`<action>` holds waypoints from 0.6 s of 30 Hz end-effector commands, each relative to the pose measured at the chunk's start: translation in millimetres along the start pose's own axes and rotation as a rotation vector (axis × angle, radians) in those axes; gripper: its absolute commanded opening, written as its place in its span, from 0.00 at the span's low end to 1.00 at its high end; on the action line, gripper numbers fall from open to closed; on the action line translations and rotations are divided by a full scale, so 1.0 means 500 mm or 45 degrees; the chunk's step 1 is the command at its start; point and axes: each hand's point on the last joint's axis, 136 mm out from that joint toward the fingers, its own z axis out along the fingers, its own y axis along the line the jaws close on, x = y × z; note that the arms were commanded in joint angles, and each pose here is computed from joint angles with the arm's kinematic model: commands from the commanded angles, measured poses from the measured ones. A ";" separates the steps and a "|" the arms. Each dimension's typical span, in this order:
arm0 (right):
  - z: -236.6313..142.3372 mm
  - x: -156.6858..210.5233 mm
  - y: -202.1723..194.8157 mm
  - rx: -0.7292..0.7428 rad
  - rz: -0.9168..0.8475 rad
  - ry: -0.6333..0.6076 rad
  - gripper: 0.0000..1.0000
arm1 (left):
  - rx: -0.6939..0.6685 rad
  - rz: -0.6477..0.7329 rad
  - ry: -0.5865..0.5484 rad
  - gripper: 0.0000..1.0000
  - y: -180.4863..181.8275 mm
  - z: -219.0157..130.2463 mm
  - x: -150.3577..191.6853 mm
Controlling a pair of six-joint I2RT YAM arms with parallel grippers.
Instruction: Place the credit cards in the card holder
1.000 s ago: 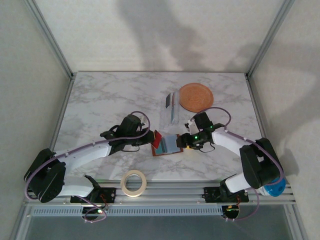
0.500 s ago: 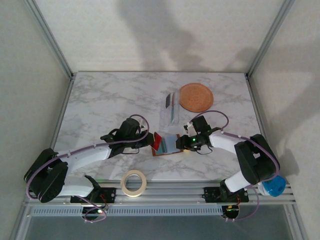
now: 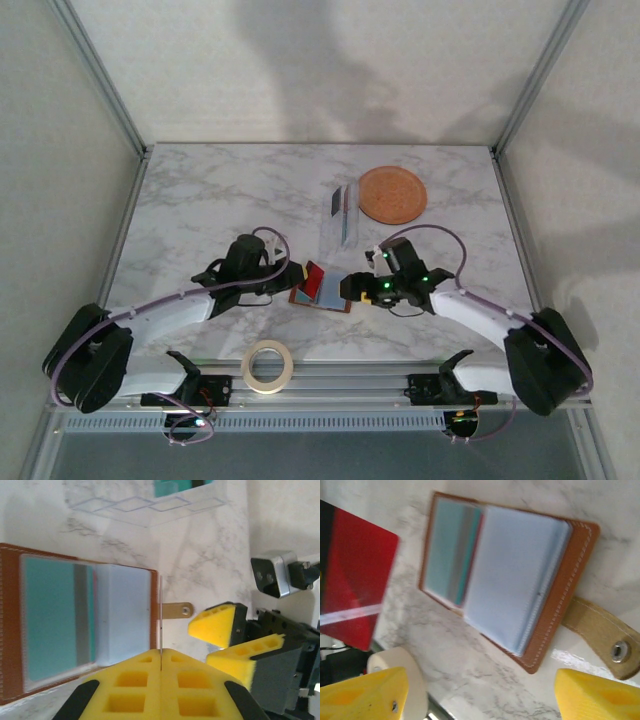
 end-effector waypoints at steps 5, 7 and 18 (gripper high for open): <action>-0.051 -0.071 0.164 -0.542 0.045 -0.089 0.71 | 0.325 0.053 0.039 0.00 -0.108 -0.035 -0.002; -0.069 -0.093 0.180 -0.603 0.051 -0.152 0.64 | 0.377 0.046 0.039 0.00 -0.127 -0.042 -0.004; -0.087 -0.119 0.212 -0.741 0.005 -0.153 0.50 | 0.503 0.010 0.059 0.00 -0.173 -0.061 -0.007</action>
